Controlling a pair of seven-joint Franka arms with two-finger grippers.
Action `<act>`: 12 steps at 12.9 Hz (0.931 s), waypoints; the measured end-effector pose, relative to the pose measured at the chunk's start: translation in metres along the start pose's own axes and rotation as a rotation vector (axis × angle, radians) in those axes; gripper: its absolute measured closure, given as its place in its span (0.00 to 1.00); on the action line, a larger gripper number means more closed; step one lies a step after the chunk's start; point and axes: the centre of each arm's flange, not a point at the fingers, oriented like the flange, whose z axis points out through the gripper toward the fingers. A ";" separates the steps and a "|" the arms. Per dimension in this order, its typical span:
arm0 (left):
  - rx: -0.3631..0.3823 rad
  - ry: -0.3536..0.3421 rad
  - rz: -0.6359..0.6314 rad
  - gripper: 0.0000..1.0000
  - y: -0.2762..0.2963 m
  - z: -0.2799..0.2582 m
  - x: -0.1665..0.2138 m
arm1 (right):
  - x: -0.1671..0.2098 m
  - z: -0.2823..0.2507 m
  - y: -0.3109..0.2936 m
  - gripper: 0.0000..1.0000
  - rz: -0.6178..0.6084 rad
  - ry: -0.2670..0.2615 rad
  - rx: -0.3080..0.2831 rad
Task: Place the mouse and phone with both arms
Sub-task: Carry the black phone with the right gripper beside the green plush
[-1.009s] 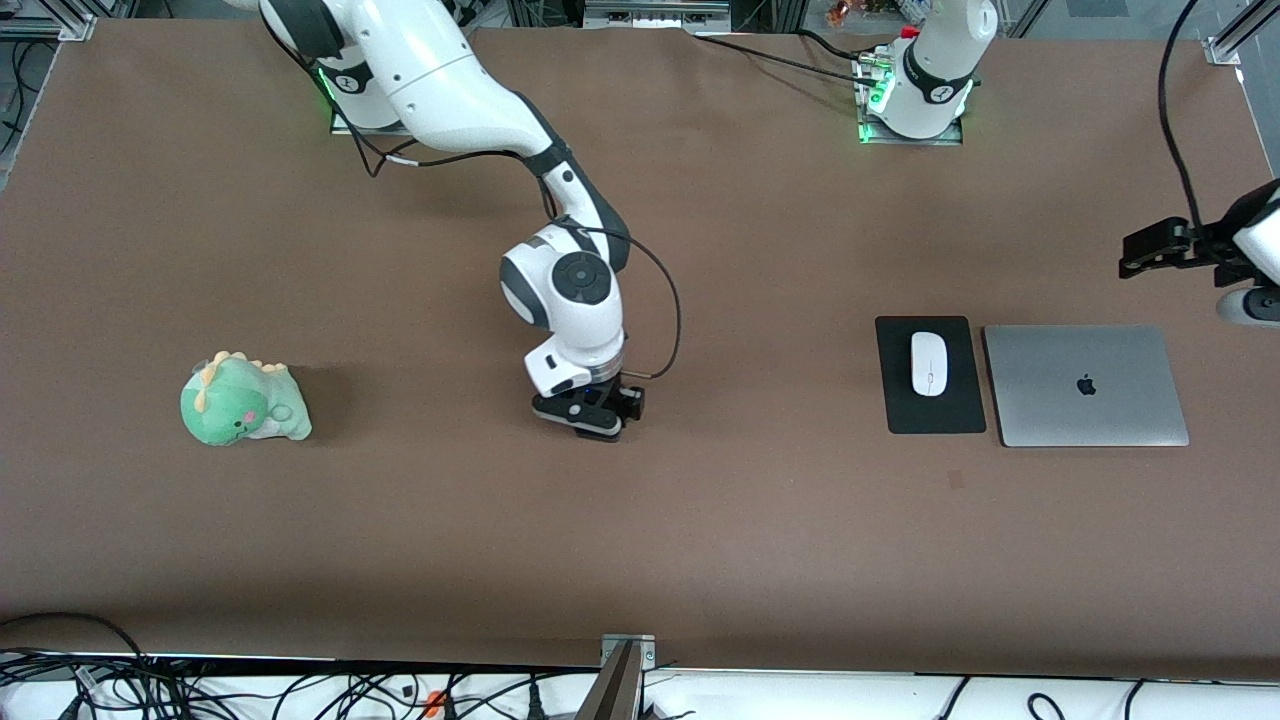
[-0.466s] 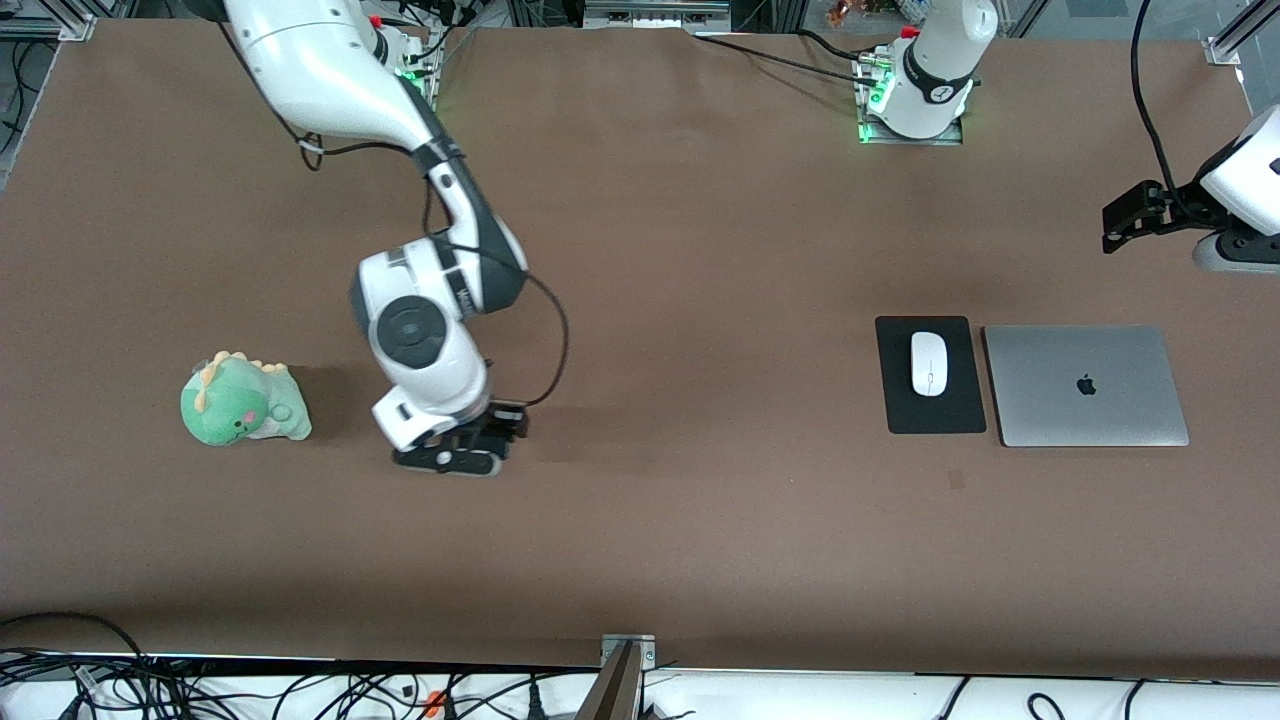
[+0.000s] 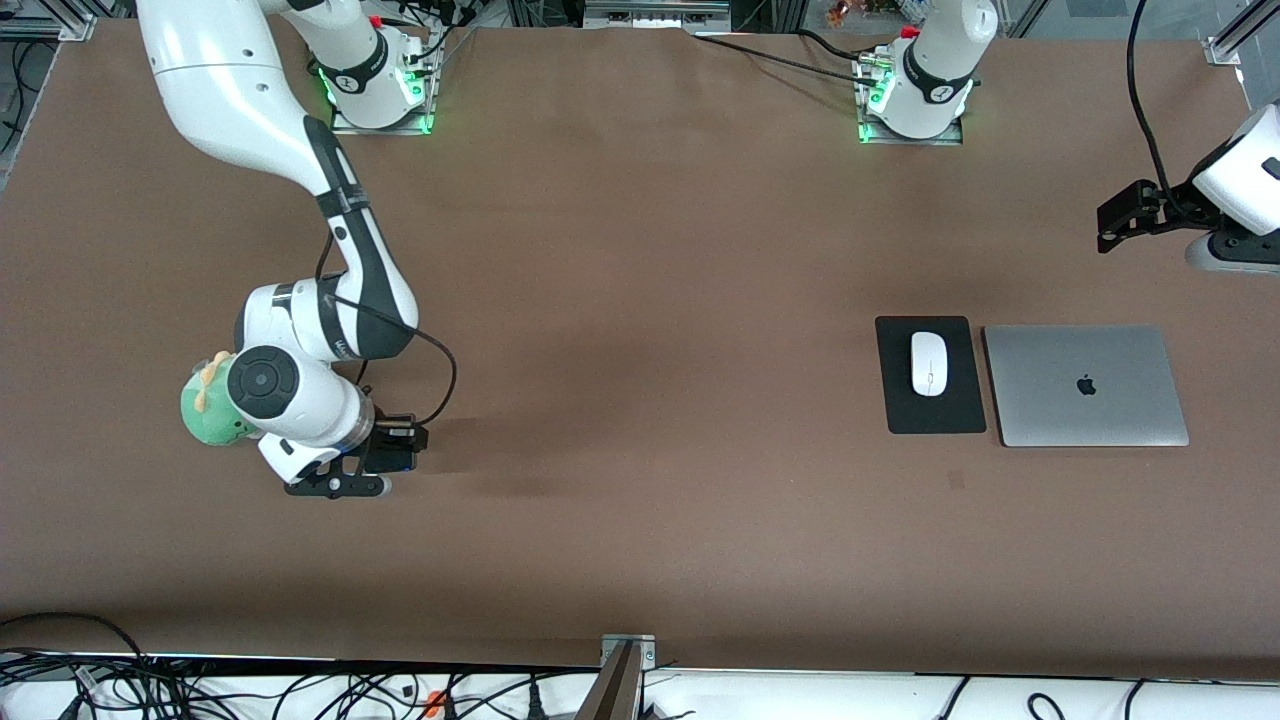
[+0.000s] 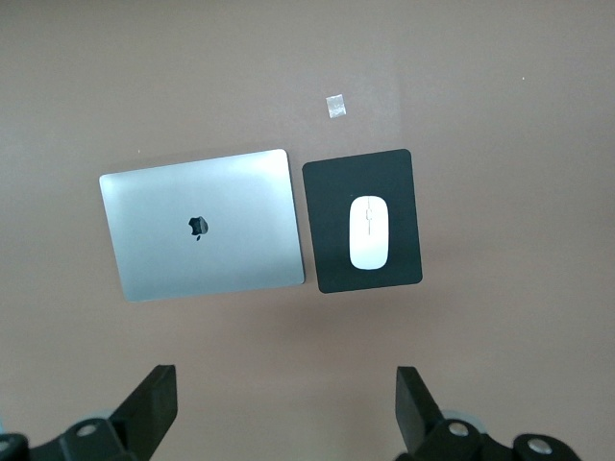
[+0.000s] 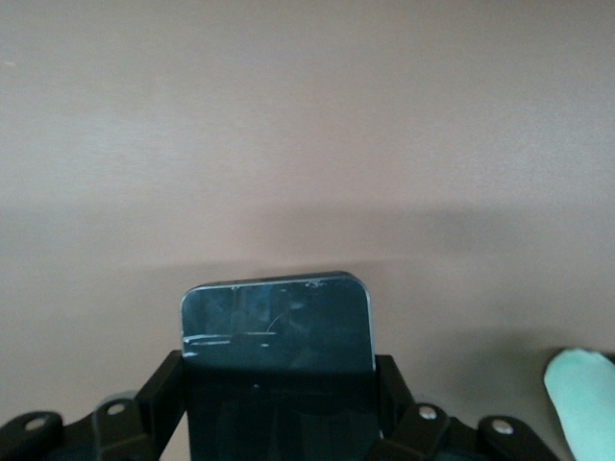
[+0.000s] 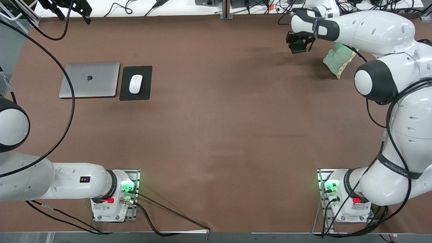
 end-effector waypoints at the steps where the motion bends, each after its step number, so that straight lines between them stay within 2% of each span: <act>1: 0.000 0.002 0.000 0.00 0.000 -0.001 0.000 | -0.007 0.016 0.004 0.18 0.001 0.015 0.000; 9: 0.000 0.003 -0.001 0.00 -0.001 -0.002 0.000 | -0.028 0.062 0.024 0.18 0.015 0.031 -0.003; 11: 0.000 0.003 -0.001 0.00 -0.001 -0.002 0.000 | -0.028 0.062 0.029 0.01 0.017 0.033 -0.003; 12: 0.000 0.003 -0.001 0.00 -0.001 -0.002 0.000 | -0.027 0.062 0.029 0.01 0.019 0.035 -0.002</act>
